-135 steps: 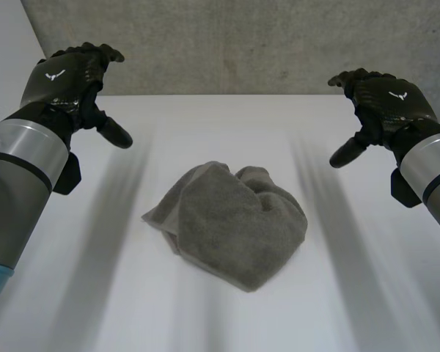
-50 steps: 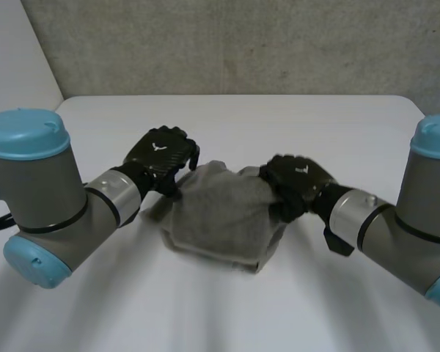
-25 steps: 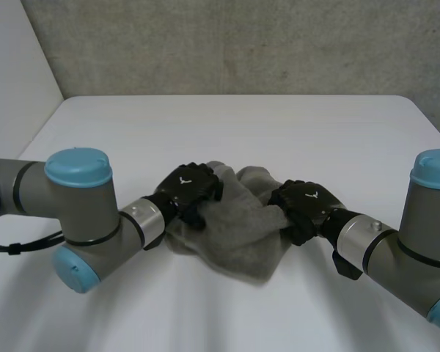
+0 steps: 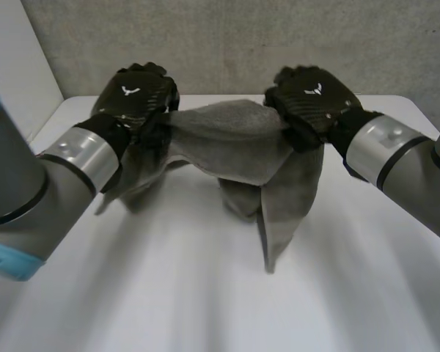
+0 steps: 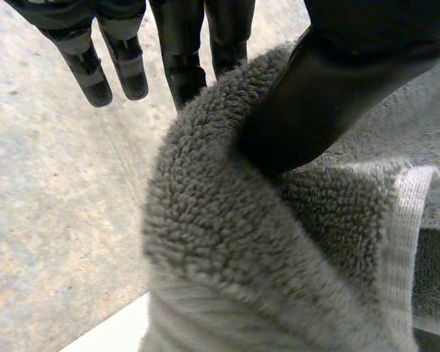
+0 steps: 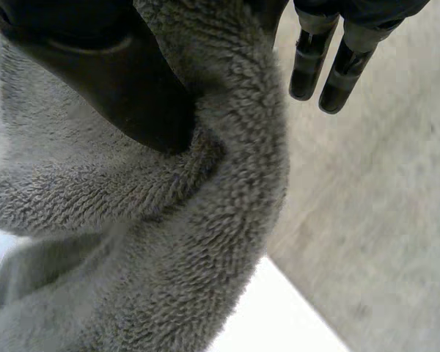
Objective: Fold the towel.
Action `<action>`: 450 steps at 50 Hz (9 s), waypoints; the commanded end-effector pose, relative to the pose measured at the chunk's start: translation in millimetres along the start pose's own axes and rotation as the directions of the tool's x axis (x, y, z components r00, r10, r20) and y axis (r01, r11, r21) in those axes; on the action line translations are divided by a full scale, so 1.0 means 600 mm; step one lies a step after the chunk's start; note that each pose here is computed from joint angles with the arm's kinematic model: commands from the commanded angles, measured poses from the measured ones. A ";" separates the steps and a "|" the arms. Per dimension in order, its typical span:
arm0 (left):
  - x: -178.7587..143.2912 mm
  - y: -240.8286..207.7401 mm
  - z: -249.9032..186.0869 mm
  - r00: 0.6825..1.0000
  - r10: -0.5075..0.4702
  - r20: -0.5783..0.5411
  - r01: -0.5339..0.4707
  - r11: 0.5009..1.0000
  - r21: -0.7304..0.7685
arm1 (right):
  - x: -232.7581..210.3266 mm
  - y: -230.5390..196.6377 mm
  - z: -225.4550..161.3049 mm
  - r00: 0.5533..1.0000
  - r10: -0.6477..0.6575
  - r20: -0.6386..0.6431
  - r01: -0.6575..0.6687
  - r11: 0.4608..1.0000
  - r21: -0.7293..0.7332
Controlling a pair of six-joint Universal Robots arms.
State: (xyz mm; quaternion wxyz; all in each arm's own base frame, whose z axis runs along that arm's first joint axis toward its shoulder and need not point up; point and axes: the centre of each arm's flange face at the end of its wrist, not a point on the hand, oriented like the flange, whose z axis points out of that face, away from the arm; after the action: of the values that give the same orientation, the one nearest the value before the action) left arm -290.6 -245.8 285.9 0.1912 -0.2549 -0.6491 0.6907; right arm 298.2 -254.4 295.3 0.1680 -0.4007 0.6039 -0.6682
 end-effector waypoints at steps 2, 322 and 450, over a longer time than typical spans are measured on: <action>0.020 0.059 -0.042 0.998 -0.053 -0.018 0.049 0.984 -0.172 | -0.076 0.026 0.014 0.972 -0.193 0.136 0.196 0.981 -0.009; -0.104 0.263 -0.052 0.984 0.172 -0.039 -0.172 0.881 -0.441 | -0.001 0.228 -0.033 0.998 0.063 -0.008 -0.062 0.956 -0.287; -0.230 -0.155 0.085 0.936 0.183 0.301 -0.277 0.910 0.310 | 0.275 -0.099 0.039 0.885 -0.060 -0.462 0.216 0.932 0.292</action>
State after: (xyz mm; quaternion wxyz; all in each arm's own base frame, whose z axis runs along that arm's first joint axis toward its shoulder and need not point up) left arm -218.4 -359.1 405.5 0.0416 -0.2017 -0.4953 0.8439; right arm 231.1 -375.9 412.1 0.0223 -0.2567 0.4702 -0.8441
